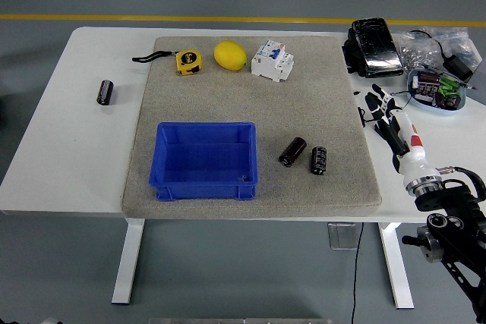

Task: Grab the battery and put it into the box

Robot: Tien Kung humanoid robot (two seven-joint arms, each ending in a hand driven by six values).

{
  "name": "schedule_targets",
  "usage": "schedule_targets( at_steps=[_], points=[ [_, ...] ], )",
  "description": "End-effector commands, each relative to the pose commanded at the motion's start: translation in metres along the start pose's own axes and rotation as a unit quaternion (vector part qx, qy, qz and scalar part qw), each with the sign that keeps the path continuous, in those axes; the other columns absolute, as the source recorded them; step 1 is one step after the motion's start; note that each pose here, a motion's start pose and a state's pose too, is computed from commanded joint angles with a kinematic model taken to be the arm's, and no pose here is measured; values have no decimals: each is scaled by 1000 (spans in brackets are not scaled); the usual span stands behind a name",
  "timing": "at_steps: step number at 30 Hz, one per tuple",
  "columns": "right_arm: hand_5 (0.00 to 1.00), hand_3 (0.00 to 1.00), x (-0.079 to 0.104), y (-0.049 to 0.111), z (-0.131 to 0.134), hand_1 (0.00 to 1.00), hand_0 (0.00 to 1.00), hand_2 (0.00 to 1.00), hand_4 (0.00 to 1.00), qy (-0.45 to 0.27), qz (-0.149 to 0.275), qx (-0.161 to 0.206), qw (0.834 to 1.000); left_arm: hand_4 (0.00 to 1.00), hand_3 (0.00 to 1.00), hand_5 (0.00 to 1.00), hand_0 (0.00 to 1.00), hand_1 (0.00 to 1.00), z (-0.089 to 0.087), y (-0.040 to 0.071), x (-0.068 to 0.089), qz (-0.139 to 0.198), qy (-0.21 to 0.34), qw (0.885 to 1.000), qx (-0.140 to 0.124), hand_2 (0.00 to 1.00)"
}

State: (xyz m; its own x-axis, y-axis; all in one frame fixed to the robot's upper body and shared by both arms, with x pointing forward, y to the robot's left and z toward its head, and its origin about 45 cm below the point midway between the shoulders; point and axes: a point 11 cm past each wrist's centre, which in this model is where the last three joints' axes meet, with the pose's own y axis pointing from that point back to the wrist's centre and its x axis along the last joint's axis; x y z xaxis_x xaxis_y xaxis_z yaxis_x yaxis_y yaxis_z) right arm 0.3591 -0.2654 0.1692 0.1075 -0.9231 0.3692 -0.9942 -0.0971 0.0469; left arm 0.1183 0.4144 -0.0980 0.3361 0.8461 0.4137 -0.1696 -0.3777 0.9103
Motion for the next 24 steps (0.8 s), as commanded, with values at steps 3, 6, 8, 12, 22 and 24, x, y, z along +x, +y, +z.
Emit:
schedule_targets(
  at_steps=[3,6,8,12,22,24],
  points=[
    [707,940,2,-2,-6,850,898,867,998,47,-15,9,999,649,643,529,734,726,0,0,0,0,0,1000,0,798],
    [707,940,0,-4,-15,850,898,867,998,111,-47,22,992,649,643,529,734,726,0,0,0,0,-1,1000,0,798],
    [707,940,-7,-5,-21,850,898,867,998,160,-84,30,983,649,643,529,734,726,0,0,1,0,-1,1000,1,798],
    [669,927,-22,-3,-27,808,793,845,998,259,-149,48,953,649,643,529,734,727,-1,0,1,0,-1,1000,2,798],
    [649,919,-50,-1,-27,826,902,845,998,481,-212,96,845,649,642,528,734,728,-5,0,0,0,-5,1000,6,798],
    [649,919,-55,-2,-25,826,902,845,998,519,-214,106,820,649,642,528,734,728,-5,0,0,0,-6,1000,6,798]
  ],
)
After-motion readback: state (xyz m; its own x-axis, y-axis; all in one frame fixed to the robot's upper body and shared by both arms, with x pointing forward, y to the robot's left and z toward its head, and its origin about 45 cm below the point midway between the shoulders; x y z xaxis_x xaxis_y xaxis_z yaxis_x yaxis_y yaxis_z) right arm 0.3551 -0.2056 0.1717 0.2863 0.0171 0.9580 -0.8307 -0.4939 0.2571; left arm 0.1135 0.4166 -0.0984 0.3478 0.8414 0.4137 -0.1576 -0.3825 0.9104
